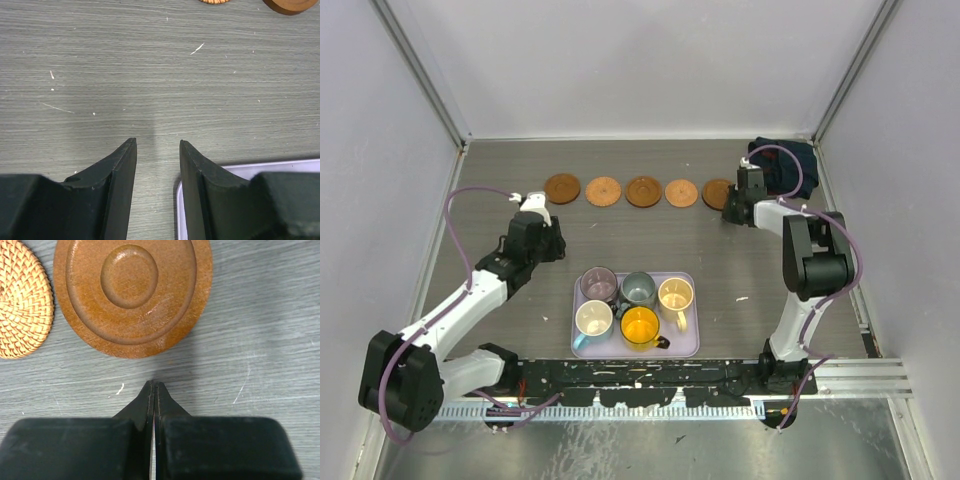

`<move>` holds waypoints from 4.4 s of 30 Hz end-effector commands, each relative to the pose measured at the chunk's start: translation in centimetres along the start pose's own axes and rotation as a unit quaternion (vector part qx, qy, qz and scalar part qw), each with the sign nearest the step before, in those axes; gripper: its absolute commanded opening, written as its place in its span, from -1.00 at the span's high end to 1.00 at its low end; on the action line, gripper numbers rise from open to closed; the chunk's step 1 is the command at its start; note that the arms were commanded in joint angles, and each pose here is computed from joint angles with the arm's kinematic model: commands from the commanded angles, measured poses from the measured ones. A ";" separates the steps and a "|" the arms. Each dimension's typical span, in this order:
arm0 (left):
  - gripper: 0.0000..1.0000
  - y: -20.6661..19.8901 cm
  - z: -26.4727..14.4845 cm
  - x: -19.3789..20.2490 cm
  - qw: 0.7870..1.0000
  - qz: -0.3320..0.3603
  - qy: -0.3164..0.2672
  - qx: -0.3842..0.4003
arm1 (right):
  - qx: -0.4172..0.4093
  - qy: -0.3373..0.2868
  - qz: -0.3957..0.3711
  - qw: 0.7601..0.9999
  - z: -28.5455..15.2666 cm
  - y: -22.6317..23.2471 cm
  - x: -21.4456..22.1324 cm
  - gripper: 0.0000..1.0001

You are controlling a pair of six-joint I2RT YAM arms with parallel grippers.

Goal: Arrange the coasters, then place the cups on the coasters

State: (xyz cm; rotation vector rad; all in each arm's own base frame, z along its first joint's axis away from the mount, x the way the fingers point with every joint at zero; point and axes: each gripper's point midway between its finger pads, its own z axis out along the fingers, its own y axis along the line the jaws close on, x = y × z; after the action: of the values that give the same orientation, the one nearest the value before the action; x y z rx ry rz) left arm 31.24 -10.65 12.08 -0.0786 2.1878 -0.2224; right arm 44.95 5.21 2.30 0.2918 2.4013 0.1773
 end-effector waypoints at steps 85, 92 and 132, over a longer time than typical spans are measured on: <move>-0.36 -3.1 -6.7 4.0 0.998 -0.001 -0.007 0.061 | -0.216 0.023 -0.099 0.971 -28.7 8.1 14.6 -0.21; -0.37 -2.5 -7.0 4.0 0.999 0.001 -0.012 0.049 | -0.223 0.051 -0.158 0.961 -28.0 11.0 18.1 -0.23; -0.40 -1.3 -7.7 4.1 0.999 0.006 -0.028 0.039 | -0.073 0.034 -0.217 0.973 -23.0 11.7 23.4 -0.04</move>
State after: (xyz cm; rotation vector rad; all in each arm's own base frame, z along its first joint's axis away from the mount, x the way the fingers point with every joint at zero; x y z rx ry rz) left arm 22.35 -11.70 12.68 -0.0233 2.1583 -0.2982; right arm 13.50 20.82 6.40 -0.4193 2.4968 0.1490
